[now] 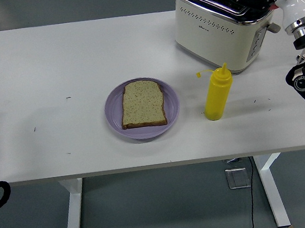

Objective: Pick up the cup,pour liquid into bread,place the cup on the desk

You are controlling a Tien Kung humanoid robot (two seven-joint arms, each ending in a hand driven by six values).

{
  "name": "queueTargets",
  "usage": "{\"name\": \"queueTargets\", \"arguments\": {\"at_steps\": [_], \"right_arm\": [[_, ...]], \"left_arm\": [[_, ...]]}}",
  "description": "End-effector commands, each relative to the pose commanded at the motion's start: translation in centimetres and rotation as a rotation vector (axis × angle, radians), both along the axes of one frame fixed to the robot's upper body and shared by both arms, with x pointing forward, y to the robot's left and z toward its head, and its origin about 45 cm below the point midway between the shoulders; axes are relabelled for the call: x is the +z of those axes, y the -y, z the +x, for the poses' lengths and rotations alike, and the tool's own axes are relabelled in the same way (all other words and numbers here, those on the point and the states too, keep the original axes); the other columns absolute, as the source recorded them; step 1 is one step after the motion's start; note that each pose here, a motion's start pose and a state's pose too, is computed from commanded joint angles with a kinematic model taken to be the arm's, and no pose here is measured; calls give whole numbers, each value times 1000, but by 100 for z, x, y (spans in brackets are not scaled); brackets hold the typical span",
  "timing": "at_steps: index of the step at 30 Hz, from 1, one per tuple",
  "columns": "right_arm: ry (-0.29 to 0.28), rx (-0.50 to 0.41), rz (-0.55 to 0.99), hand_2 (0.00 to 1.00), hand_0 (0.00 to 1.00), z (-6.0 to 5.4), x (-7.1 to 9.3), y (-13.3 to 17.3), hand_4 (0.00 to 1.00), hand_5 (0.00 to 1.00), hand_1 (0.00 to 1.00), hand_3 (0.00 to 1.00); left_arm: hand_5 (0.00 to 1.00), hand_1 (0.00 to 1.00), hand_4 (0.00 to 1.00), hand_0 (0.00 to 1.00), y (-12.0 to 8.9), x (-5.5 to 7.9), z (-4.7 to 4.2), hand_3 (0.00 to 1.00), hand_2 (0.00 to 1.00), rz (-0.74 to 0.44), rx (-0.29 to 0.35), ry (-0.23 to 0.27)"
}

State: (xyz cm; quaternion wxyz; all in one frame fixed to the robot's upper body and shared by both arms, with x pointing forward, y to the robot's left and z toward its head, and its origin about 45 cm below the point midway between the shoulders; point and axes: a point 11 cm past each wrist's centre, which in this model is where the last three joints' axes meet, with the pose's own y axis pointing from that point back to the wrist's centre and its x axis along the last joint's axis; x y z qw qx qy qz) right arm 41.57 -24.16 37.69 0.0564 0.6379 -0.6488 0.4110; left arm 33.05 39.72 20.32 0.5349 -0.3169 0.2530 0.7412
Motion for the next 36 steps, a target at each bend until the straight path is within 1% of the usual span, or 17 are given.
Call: {"name": "queueTargets", "arguments": {"at_steps": [5, 7, 11, 14, 16, 17, 21, 22, 23, 25, 30, 32, 36], "right_arm": [[-81, 65, 182, 211, 106, -40, -170, 135, 672, 304, 83, 302], [-114, 84, 269, 211, 106, -70, -267, 220, 672, 304, 83, 302], [-158, 108, 427, 212, 106, -112, -410, 356, 670, 303, 81, 303], [-187, 107, 559, 212, 106, -148, -536, 483, 670, 303, 81, 303], [-200, 93, 643, 213, 110, -170, -621, 580, 668, 304, 83, 303], [-199, 72, 675, 213, 110, -190, -683, 653, 668, 304, 83, 303], [-186, 15, 677, 215, 110, -237, -818, 798, 667, 307, 86, 304], [-184, -12, 674, 215, 110, -261, -893, 856, 667, 307, 86, 304], [-183, -20, 673, 215, 110, -269, -918, 876, 667, 307, 86, 304], [-198, -62, 657, 215, 110, -309, -1070, 943, 667, 307, 86, 304], [-235, -101, 638, 216, 111, -365, -1305, 986, 665, 311, 87, 305], [-249, -108, 642, 216, 111, -383, -1382, 989, 665, 311, 87, 305], [-270, -113, 648, 219, 115, -404, -1472, 981, 664, 311, 87, 305]], "left_arm": [[998, 738, 547, 788, 9, -1, 4, 696, 736, 1, -3, 0], [998, 738, 547, 788, 12, -3, 4, 696, 736, 1, -4, -1], [998, 738, 547, 788, 14, -14, -2, 696, 736, 1, -4, -4], [998, 738, 547, 788, 20, -21, -4, 696, 736, 1, -6, -6], [998, 737, 546, 788, 23, -29, -7, 696, 735, 1, -7, -9], [998, 737, 546, 788, 24, -35, -10, 696, 735, 1, -7, -11], [998, 738, 546, 788, 28, -41, -13, 696, 735, 1, -9, -13], [998, 738, 546, 788, 31, -46, -15, 696, 735, 1, -10, -14], [998, 738, 546, 788, 32, -47, -15, 696, 735, 1, -10, -14], [998, 738, 546, 788, 38, -51, -14, 696, 735, 2, -12, -16], [998, 738, 545, 788, 37, -39, -5, 696, 735, 1, -12, -12], [998, 738, 545, 788, 35, -30, 0, 696, 735, 1, -12, -10], [998, 737, 545, 788, 31, -24, 2, 696, 735, 1, -10, -8]]}}
